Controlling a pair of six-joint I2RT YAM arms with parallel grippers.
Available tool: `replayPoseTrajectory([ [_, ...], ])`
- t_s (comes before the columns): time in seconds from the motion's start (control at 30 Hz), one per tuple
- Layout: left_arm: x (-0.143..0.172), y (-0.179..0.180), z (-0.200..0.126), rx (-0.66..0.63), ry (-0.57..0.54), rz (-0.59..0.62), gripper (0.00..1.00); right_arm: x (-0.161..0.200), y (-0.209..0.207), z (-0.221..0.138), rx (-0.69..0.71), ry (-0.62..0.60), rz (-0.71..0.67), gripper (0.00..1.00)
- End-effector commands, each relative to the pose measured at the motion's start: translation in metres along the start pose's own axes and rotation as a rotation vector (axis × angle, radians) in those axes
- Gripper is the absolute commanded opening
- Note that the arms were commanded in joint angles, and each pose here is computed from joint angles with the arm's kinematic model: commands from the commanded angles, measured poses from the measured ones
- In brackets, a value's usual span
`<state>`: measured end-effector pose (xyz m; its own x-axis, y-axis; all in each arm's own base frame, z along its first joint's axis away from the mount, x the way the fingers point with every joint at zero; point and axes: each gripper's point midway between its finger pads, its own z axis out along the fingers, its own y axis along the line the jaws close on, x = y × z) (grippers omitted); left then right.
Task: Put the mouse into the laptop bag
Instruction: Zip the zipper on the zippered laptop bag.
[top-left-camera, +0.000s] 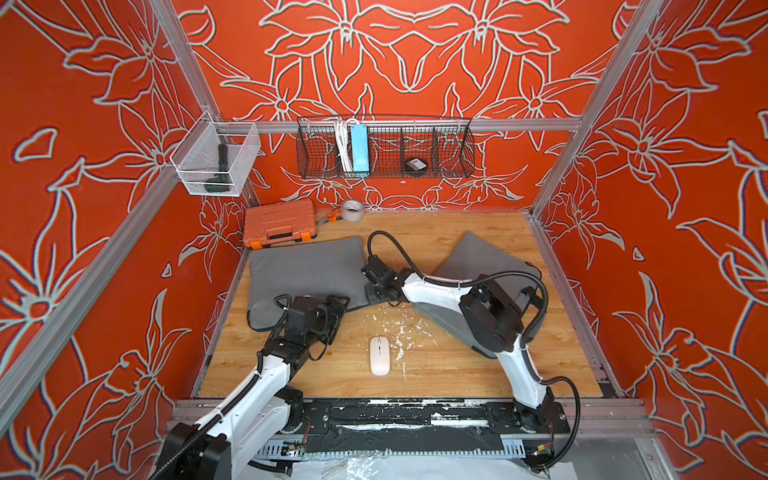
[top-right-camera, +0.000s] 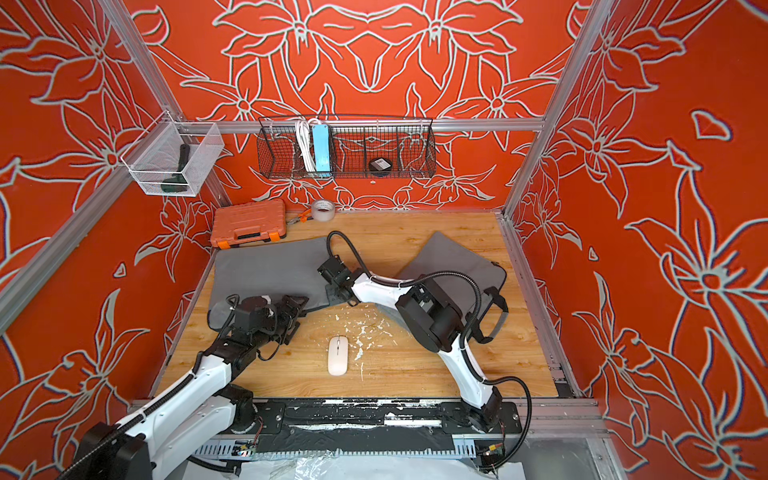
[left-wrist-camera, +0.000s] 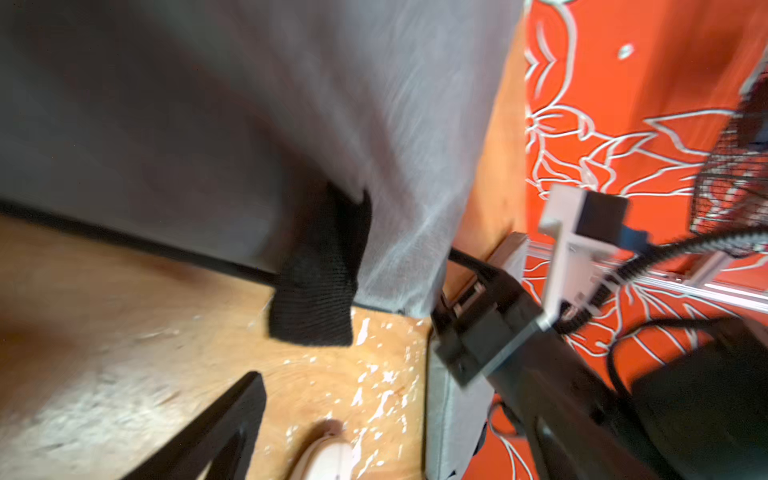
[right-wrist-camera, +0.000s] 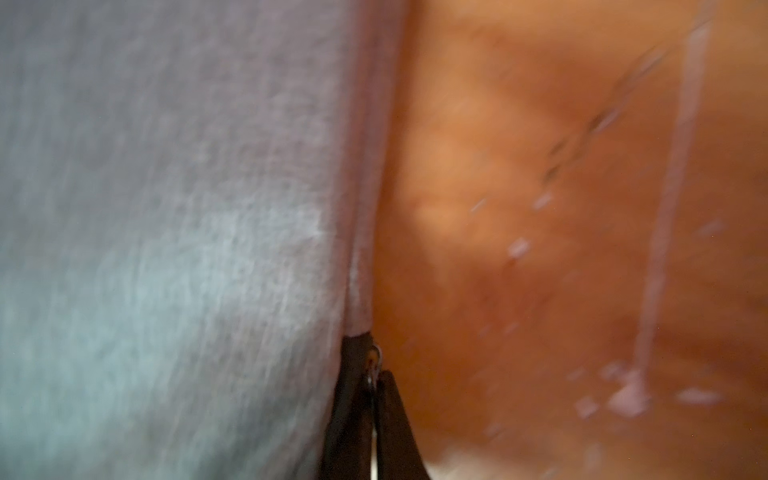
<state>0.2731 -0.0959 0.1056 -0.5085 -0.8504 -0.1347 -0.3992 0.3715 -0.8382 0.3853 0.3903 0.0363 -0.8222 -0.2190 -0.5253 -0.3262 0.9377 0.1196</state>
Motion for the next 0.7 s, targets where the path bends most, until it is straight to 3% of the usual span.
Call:
replayPoseTrajectory([
  [0.0, -0.018, -0.013, -0.011, 0.032, -0.100, 0.118, 0.97, -0.016, -0.015, 0.004, 0.079, -0.006, -0.031, 0.03],
  [0.2, -0.041, -0.024, -0.029, 0.083, -0.227, 0.180, 0.97, -0.060, -0.019, 0.010, 0.038, -0.017, -0.059, 0.13],
  [0.3, -0.055, -0.017, -0.032, 0.061, -0.277, 0.185, 0.97, -0.076, -0.012, -0.003, 0.027, -0.028, -0.089, 0.34],
  [0.43, -0.062, -0.013, -0.022, 0.071, -0.266, 0.201, 0.97, -0.095, -0.018, -0.052, 0.046, -0.076, -0.088, 0.61],
  [0.53, -0.060, -0.009, -0.006, 0.061, -0.205, 0.210, 0.97, -0.098, -0.035, -0.100, 0.086, -0.145, -0.065, 0.74],
  [0.6, -0.055, -0.013, 0.005, 0.072, -0.150, 0.231, 0.97, -0.087, -0.059, -0.133, 0.138, -0.186, -0.022, 0.87],
  [0.67, -0.052, -0.015, 0.017, 0.074, -0.103, 0.248, 0.97, -0.069, -0.081, -0.162, 0.169, -0.218, 0.036, 0.93],
])
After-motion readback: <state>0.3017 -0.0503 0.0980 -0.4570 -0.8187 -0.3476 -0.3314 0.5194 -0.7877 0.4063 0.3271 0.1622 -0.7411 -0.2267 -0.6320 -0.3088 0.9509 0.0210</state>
